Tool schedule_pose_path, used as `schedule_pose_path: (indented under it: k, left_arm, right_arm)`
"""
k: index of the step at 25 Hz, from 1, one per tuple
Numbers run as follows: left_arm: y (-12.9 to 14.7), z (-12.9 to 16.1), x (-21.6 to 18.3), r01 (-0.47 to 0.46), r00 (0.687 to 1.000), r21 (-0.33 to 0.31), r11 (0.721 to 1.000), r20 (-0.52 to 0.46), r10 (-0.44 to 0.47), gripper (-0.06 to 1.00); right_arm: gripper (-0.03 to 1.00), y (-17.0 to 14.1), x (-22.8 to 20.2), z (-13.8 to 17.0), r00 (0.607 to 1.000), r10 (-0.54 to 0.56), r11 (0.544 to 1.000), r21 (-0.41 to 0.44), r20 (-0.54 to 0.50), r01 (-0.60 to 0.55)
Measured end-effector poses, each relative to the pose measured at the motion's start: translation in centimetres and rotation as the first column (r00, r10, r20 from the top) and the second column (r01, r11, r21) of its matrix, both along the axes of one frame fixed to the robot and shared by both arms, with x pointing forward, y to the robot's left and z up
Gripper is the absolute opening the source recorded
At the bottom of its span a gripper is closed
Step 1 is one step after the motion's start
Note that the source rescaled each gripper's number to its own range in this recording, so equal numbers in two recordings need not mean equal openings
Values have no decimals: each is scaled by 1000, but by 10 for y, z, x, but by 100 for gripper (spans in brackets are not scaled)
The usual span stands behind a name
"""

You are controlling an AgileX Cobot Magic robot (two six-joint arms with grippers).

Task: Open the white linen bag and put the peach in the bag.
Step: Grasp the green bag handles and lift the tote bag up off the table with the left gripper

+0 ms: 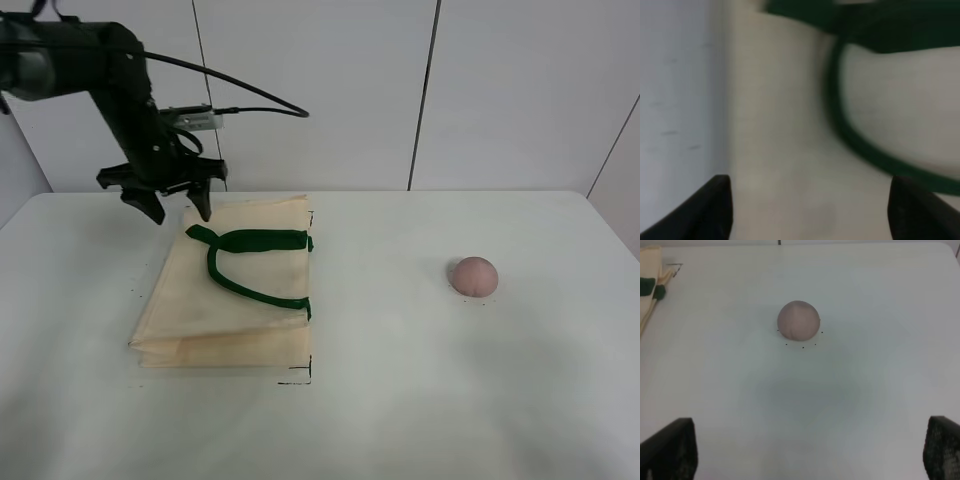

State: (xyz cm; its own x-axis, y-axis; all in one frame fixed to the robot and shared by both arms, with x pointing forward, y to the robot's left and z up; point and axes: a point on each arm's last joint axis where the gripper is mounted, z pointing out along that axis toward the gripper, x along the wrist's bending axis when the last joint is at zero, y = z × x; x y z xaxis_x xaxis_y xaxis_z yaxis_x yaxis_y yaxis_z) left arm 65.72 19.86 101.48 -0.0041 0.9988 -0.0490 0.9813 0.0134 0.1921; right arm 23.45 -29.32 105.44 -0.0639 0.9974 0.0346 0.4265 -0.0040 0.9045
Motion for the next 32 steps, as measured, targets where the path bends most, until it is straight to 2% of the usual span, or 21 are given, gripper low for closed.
schedule_pose_path:
  k: [4,5,11,18,25,32]
  left_arm:
    - [-44,-27,4,21,1000,33,999,-15,-20,96]
    - [-46,-33,6,15,1000,37,999,-16,-15,96]
    - [-44,-52,13,-6,1000,69,998,-21,7,96]
    - [-43,-51,18,-10,1000,58,998,30,8,96]
    - [-42,-54,19,-13,1000,61,998,22,12,96]
    - [-43,-92,23,-7,999,84,996,-43,10,96]
  right_arm:
    - [100,0,0,0,1000,0,1000,0,0,0]
    - [100,0,0,0,1000,0,1000,0,0,0]
    - [100,0,0,0,1000,0,1000,0,0,0]
    - [100,0,0,0,1000,0,1000,0,0,0]
    - [100,0,0,0,1000,0,1000,0,0,0]
    - [100,0,0,0,1000,0,1000,0,0,0]
